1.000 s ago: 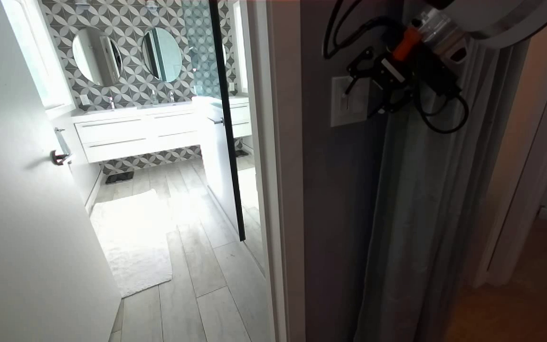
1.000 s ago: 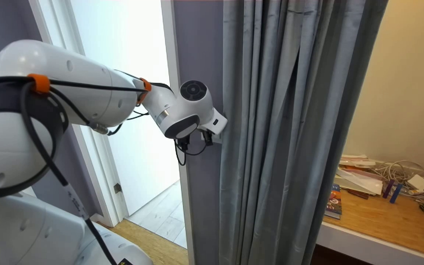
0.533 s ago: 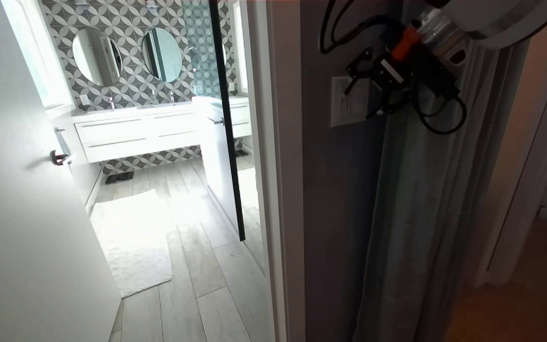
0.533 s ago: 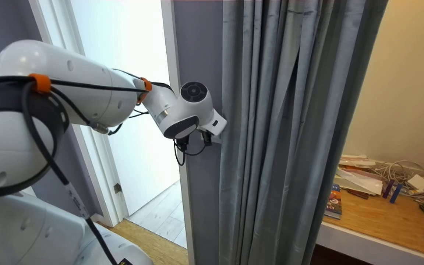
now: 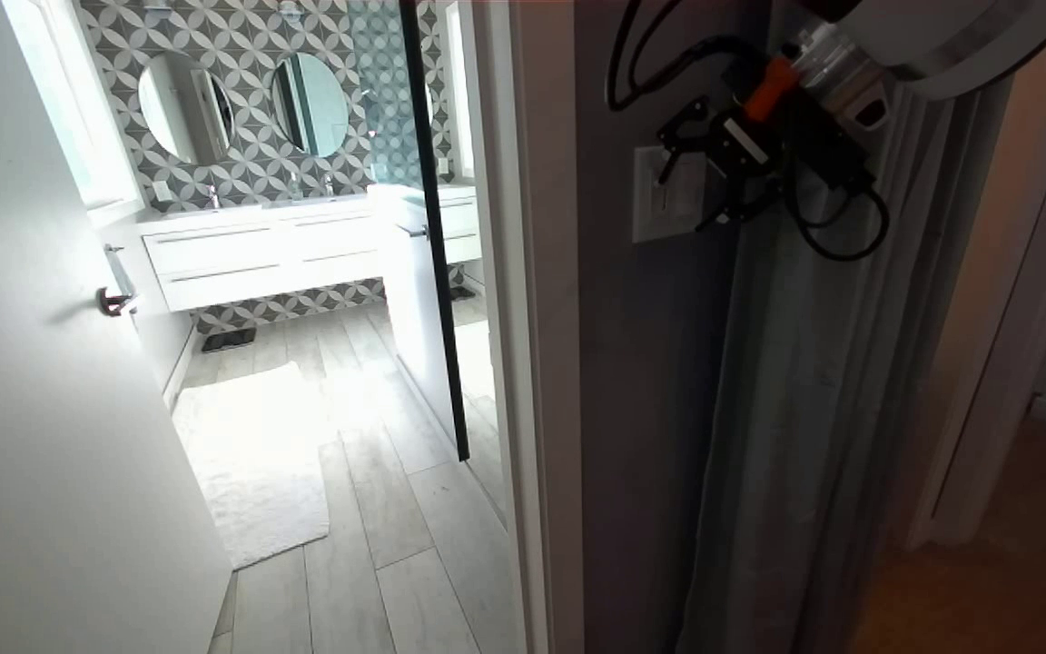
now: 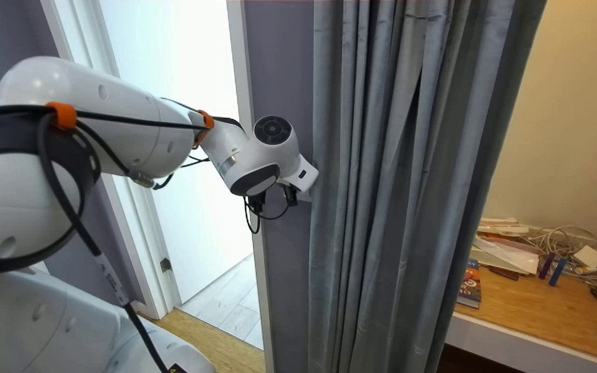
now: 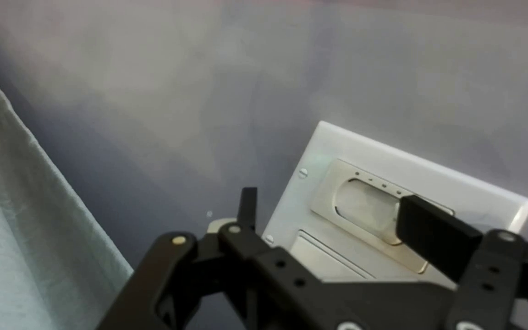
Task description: Slide down the lights dimmer switch on the left of the wall lights switch
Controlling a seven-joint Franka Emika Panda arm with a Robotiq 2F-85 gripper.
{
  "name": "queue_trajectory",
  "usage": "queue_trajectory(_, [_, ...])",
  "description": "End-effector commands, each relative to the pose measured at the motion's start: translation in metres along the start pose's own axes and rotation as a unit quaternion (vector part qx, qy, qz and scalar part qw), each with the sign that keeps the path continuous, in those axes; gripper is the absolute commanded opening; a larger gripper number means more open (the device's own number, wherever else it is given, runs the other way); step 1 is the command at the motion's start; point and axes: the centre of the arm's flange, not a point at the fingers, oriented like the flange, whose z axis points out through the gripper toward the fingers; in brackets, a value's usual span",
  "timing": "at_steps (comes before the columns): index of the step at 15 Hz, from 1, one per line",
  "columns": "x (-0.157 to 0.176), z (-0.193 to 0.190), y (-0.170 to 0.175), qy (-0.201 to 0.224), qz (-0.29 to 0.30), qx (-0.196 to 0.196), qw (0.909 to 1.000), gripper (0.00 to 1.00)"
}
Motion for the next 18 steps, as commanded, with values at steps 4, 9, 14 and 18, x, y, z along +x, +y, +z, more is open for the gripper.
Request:
queue_trajectory(4, [0.002,0.014,0.007,-0.006,0.009,-0.004,0.9999,0.76])
queue_trajectory(9, [0.002,0.02,0.008,-0.009,0.011,-0.007,0.9999,0.73])
queue_trajectory(14, [0.002,0.033,0.015,-0.015,0.018,-0.019,0.9996,0.73])
queue_trajectory(18, [0.003,0.026,0.019,-0.015,0.023,-0.014,0.9995,0.77])
